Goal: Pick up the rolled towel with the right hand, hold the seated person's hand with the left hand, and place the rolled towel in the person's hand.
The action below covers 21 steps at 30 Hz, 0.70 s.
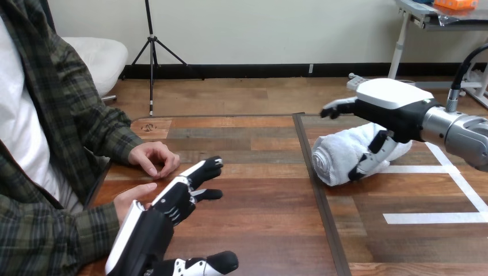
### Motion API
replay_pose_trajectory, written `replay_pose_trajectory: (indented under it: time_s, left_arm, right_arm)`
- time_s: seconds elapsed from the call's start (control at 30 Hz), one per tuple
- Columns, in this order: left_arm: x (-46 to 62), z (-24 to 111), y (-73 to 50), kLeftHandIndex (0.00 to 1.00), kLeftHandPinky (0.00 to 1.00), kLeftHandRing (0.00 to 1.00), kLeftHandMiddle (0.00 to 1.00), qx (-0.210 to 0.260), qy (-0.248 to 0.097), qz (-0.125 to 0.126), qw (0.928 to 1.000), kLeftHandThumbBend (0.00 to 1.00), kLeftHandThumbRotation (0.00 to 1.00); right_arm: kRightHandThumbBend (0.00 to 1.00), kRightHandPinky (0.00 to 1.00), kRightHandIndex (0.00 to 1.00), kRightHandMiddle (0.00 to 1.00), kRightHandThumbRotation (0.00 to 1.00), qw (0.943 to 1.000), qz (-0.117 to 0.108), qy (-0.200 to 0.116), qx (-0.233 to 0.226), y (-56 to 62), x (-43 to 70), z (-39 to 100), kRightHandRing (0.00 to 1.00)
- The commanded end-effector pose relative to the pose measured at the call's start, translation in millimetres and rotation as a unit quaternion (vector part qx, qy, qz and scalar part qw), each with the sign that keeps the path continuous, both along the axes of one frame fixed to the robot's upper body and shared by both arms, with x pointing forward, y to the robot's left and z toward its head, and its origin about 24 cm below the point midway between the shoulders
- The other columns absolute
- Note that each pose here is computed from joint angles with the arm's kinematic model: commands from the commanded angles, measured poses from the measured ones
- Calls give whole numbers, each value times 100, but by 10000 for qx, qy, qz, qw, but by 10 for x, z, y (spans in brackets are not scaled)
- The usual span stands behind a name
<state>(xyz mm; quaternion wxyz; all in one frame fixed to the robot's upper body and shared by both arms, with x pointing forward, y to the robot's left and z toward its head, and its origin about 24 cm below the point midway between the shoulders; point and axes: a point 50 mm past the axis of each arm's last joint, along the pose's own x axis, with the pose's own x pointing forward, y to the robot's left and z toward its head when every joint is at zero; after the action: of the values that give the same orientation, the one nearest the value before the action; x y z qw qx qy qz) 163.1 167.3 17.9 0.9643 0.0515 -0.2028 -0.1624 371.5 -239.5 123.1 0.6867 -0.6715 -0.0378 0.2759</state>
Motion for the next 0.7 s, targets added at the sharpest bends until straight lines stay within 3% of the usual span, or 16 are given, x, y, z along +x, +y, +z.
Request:
replay_pose_trajectory:
  time_s: [0.0,0.33,0.67]
  left_arm:
    - [53,145,45,83,76,88,90,4,-397,14,9992,100,44]
    - [-2,141,95,82,71,85,88,126,-419,186,9989,100,45]
    - [-37,152,132,82,69,83,88,217,-451,180,9986,100,46]
  right_arm:
    - [100,82,88,86,24,9983,-106,-570,-86,2,132,381,88]
    - [100,83,90,87,25,9971,-282,-518,-486,-46,150,349,89]
    - [100,83,91,88,31,9945,-387,-523,-816,-83,158,315,90]
